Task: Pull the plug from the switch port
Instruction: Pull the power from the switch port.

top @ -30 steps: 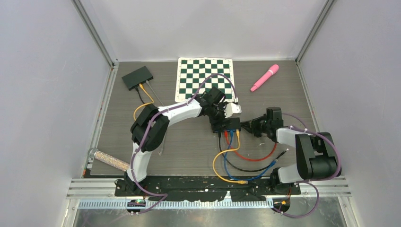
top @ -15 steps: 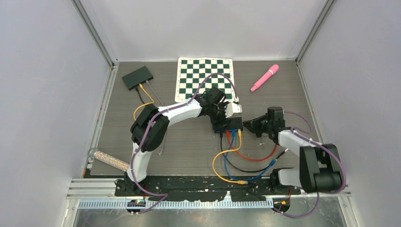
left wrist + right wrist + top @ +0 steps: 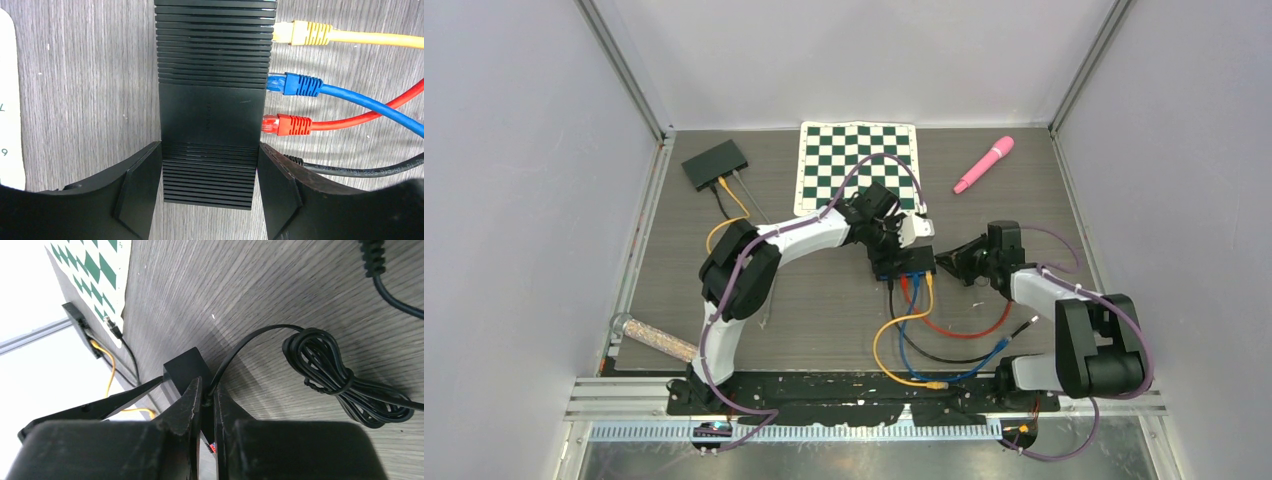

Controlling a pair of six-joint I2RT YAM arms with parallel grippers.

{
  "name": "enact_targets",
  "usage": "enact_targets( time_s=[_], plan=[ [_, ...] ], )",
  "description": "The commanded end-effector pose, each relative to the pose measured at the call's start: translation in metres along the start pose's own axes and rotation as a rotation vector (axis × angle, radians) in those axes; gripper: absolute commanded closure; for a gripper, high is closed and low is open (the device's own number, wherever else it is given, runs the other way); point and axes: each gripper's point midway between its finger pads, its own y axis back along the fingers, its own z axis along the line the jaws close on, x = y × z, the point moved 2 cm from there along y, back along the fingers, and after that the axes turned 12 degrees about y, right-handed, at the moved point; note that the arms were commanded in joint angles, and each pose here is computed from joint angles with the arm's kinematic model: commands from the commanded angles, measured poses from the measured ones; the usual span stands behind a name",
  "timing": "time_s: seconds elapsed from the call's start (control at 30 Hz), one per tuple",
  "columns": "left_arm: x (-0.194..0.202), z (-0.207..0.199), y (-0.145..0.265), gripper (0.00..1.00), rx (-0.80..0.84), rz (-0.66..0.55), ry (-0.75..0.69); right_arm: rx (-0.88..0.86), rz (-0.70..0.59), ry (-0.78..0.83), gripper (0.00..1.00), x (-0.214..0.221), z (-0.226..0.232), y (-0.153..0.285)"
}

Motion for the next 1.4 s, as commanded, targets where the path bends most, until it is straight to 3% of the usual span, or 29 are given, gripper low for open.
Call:
enact_targets(
  time_s=[0.0,0.07,0.17,0.27,0.37,0.53,0.8,0.93,1.07,1.13,1.2,1.37],
  plan=[
    [0.034,0.002,0.007,0.53,-0.011,0.12,0.064,-0.087,0.032,-0.049,0.95,-0.007,0.005,-0.003],
    [0.034,0.002,0.007,0.53,-0.012,0.119,0.065,-0.193,0.028,-0.107,0.95,-0.016,0.017,-0.001],
    [0.034,0.003,0.007,0.53,-0.014,0.118,0.065,-0.198,-0.014,-0.064,0.95,-0.027,0.021,0.001],
    [0.034,0.002,0.007,0.54,-0.012,0.118,0.064,-0.017,-0.127,0.036,0.95,-0.039,0.0,0.007],
    [0.034,0.003,0.007,0.54,-0.013,0.116,0.066,-0.019,-0.205,0.092,0.95,-0.051,0.009,0.023],
    [0.034,0.002,0.007,0.54,-0.01,0.116,0.066,-0.114,-0.042,-0.028,0.95,-0.024,0.019,0.019],
    [0.033,0.003,0.007,0.53,-0.008,0.115,0.067,-0.053,-0.027,0.023,0.95,-0.023,0.007,0.011],
    [0.034,0.006,0.007,0.31,-0.034,0.112,0.088,-0.047,-0.045,0.07,0.95,-0.026,0.006,0.013],
    [0.028,0.004,0.017,0.22,-0.047,0.108,0.109,-0.051,-0.083,0.152,0.95,-0.037,0.02,0.026],
    [0.012,0.004,0.028,0.17,-0.076,0.037,0.109,-0.044,-0.13,0.21,0.95,-0.048,0.03,0.038],
    [-0.007,0.004,0.044,0.01,-0.113,-0.051,0.091,-0.038,-0.188,0.263,0.95,-0.06,0.041,0.052],
    [-0.031,0.01,0.071,0.0,-0.212,-0.165,0.097,-0.05,-0.316,0.374,0.95,-0.086,0.071,0.092]
  ],
)
